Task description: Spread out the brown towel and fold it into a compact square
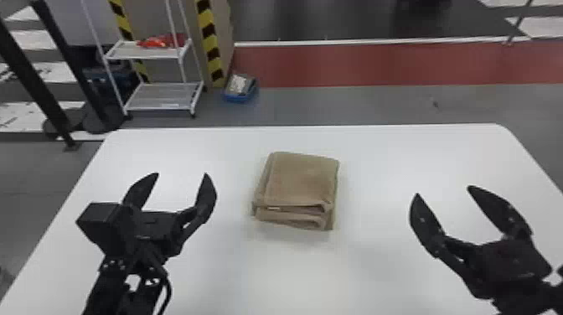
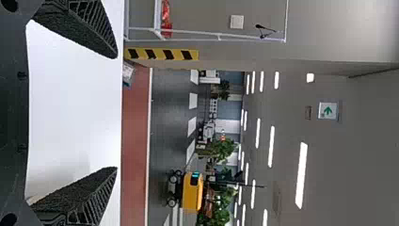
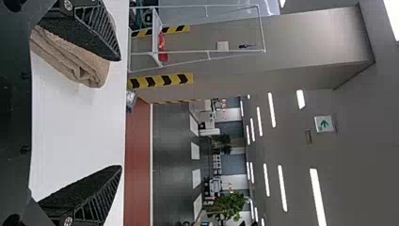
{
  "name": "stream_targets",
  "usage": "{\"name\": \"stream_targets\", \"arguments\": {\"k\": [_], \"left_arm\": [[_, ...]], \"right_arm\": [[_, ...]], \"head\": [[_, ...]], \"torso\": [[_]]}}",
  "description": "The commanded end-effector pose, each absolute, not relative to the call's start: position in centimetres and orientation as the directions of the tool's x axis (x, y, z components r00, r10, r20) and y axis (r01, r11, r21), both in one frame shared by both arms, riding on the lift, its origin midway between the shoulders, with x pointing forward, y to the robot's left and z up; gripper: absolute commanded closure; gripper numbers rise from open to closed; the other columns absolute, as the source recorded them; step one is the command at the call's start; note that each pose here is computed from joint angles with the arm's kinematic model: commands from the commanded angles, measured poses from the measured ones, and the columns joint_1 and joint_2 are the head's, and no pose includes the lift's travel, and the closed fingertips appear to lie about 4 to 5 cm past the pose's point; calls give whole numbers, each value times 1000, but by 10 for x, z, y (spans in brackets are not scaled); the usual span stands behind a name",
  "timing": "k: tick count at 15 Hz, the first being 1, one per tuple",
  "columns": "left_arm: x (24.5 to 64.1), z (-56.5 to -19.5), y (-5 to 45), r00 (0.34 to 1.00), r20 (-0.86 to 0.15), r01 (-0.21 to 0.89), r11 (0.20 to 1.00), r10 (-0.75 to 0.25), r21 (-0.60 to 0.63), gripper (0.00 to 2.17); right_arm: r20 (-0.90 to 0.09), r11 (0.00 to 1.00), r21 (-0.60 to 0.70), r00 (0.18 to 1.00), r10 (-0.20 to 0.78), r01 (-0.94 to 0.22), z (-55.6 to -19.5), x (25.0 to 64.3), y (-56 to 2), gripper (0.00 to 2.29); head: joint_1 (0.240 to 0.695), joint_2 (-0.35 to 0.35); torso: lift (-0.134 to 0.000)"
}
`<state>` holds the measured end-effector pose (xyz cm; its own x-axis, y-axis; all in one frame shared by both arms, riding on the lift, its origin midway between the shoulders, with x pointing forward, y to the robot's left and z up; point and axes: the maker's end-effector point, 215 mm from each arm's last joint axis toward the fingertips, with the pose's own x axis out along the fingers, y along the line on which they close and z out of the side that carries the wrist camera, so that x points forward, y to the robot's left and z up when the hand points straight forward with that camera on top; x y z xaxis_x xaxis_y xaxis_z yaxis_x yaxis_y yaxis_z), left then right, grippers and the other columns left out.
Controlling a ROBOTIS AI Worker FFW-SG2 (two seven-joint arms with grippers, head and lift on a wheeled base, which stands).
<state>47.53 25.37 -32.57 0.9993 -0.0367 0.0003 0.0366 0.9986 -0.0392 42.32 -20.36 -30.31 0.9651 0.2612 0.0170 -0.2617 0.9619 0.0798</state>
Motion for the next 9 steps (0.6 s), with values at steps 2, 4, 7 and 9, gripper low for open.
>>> {"name": "stream_targets", "arguments": {"k": [2,4,7,9], "left_arm": [[477,-325,252,999,-2,40,998,-40,-39,26],[478,-328,253,999,-12,38,998,-39,-42,26],[478,-326,253,999,-9,37,998,-37,-42,26],[478,-326,253,999,-9,37,998,-37,-42,26]], "right_arm": [[22,962,82,965,260,-261,-301,425,-204,66],[20,962,84,966,259,-260,-302,425,-205,66],[22,962,85,966,258,-259,-301,427,-205,66],[20,962,86,965,260,-261,-301,427,-204,66]], "head": [[695,62],[695,60],[695,60],[695,60]], "torso": [[-119],[-119],[-119],[-119]]}}
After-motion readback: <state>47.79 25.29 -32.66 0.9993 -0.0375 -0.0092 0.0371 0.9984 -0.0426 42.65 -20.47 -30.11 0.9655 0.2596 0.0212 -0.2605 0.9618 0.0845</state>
